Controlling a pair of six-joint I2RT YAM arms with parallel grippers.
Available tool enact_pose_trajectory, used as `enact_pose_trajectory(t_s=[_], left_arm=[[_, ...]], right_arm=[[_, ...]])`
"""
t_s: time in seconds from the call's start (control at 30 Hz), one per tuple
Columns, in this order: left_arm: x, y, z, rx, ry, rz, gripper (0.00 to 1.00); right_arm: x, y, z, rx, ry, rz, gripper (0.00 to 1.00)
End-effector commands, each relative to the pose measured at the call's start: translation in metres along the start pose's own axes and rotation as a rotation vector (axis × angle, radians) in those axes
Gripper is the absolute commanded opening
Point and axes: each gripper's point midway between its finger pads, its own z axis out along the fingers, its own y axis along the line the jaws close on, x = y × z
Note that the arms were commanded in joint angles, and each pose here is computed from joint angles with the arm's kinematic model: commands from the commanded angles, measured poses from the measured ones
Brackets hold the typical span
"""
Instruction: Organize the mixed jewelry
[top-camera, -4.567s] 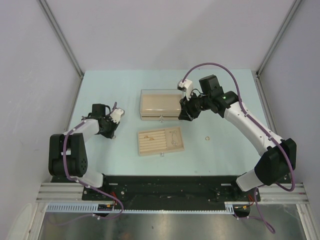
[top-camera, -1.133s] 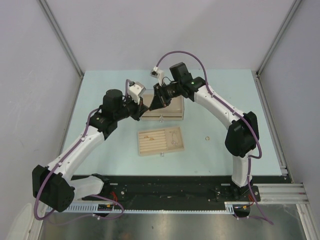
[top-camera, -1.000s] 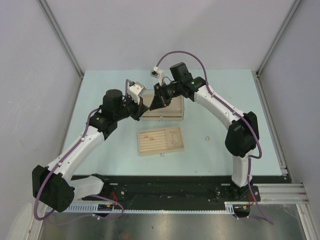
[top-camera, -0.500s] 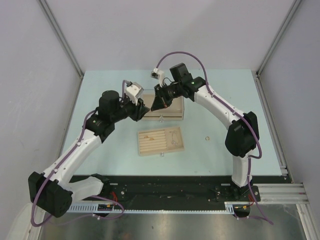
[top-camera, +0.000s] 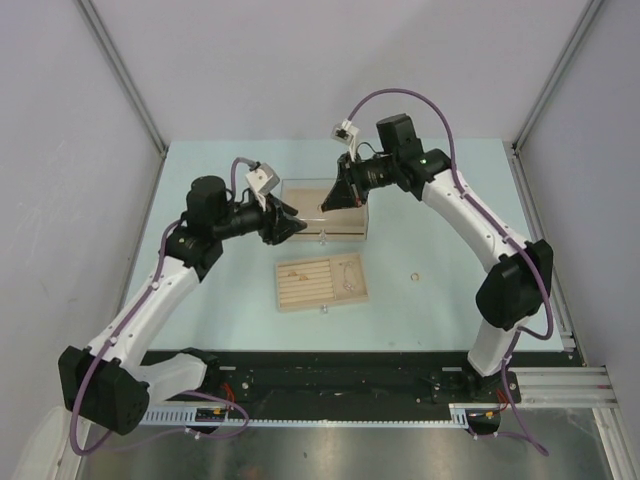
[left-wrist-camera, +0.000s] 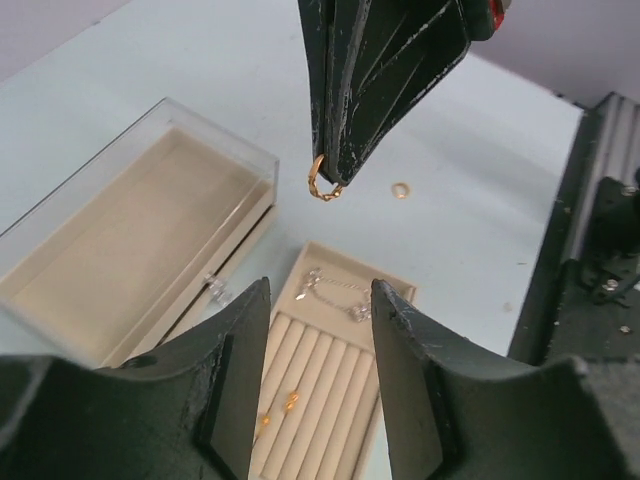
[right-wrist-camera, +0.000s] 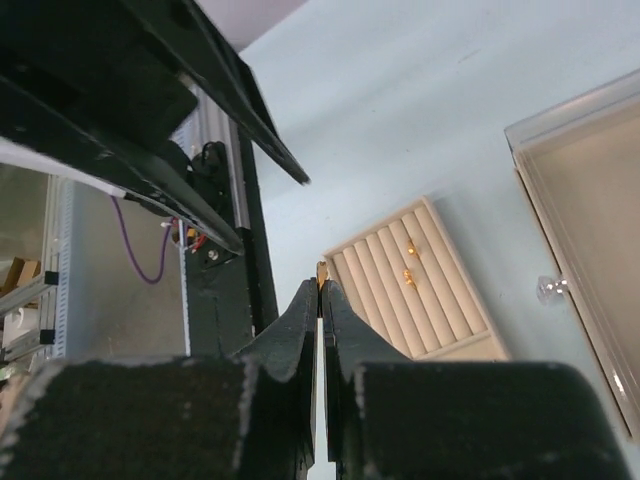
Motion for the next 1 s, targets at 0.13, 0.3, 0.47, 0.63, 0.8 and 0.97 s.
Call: enact_pose_trajectory(t_s=[0.13,0.3,0.47,0.63,0.8,0.97], left_arm=[[-0.033,-0.046,0.004,0.329,-0.113,-0.034,0.54],[-0.037,-0.055,0.003,0.398,-0.124,-0.039,0.55],[-0.036,-0.058,0.004,0.424,-0.119,-0.063,0.54],[-0.034,-0.056,0.005,0.418,-0.115,-0.072,0.50],[-0.032,-0.048,0.008,0.383,-0.113,-0.083,0.51],[-0.032,-0.040,0.010,0.354,-0.117,-0.094,0.51]], right_arm=[[-0.017,0.053,-0.018,-0.137,-0.065,-0.077,0.00],[-0.017,0.054,-0.020,-0.133,-0.072,-0.084,0.00],[-0.018,0.055,-0.020,-0.135,-0.078,-0.090,0.00],[-0.019,0.054,-0.021,-0.129,-0.082,-0.092,0.00],[-0.018,0.057,-0.021,-0.136,-0.081,-0.094,0.00],[-0.018,0.060,-0.021,-0.144,-0.080,-0.096,0.00]])
